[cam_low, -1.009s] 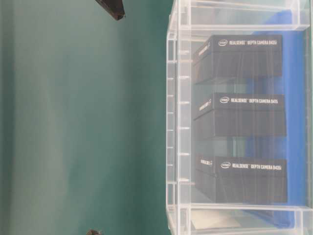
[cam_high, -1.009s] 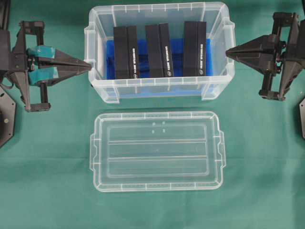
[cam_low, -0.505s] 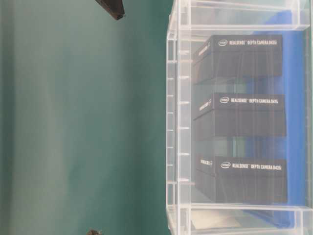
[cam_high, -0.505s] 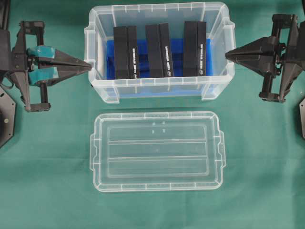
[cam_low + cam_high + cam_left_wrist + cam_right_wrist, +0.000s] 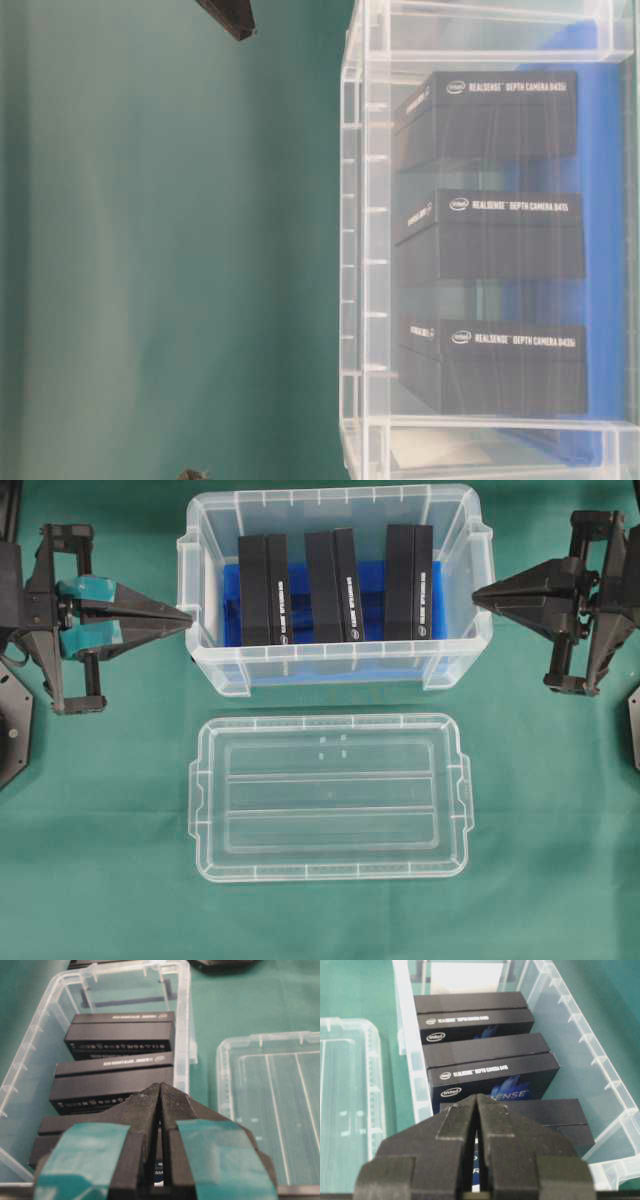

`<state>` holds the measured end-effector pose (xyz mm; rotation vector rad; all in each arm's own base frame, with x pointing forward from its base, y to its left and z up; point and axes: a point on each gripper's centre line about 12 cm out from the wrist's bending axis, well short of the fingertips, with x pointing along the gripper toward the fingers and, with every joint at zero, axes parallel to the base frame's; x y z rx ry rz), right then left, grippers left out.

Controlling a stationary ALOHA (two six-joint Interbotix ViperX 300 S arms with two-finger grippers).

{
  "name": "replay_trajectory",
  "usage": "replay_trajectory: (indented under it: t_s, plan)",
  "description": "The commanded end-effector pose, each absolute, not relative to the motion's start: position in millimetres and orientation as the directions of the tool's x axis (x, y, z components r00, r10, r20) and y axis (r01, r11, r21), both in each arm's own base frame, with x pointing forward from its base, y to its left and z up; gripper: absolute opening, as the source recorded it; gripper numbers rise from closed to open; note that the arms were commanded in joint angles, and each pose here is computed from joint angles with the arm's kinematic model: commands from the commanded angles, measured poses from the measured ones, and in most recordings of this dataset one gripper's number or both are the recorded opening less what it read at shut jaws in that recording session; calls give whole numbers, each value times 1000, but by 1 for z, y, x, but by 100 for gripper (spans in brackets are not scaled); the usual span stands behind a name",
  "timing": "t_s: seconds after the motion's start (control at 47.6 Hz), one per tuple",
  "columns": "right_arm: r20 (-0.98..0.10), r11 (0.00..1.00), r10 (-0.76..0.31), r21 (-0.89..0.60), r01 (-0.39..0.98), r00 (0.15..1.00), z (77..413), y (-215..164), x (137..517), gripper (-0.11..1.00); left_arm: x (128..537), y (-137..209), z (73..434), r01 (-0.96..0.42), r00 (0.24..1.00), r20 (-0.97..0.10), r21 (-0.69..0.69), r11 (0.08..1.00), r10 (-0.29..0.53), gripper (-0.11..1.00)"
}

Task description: Clamp the lid of the box with both arms, then lift and open it.

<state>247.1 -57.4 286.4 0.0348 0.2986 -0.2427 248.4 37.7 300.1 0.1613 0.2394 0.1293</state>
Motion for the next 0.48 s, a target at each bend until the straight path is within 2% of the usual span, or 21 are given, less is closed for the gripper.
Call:
replay_trajectory:
  t_s: [0.0, 0.462]
  plan:
    - [-278, 971, -231, 4, 241, 932, 292, -57, 248, 0, 250, 37, 307, -110, 968, -206, 173, 979, 145, 0]
    - [-280, 971, -230, 2, 240, 932, 292, -57, 248, 0, 250, 37, 307, -110, 968, -206, 173, 979, 145, 0]
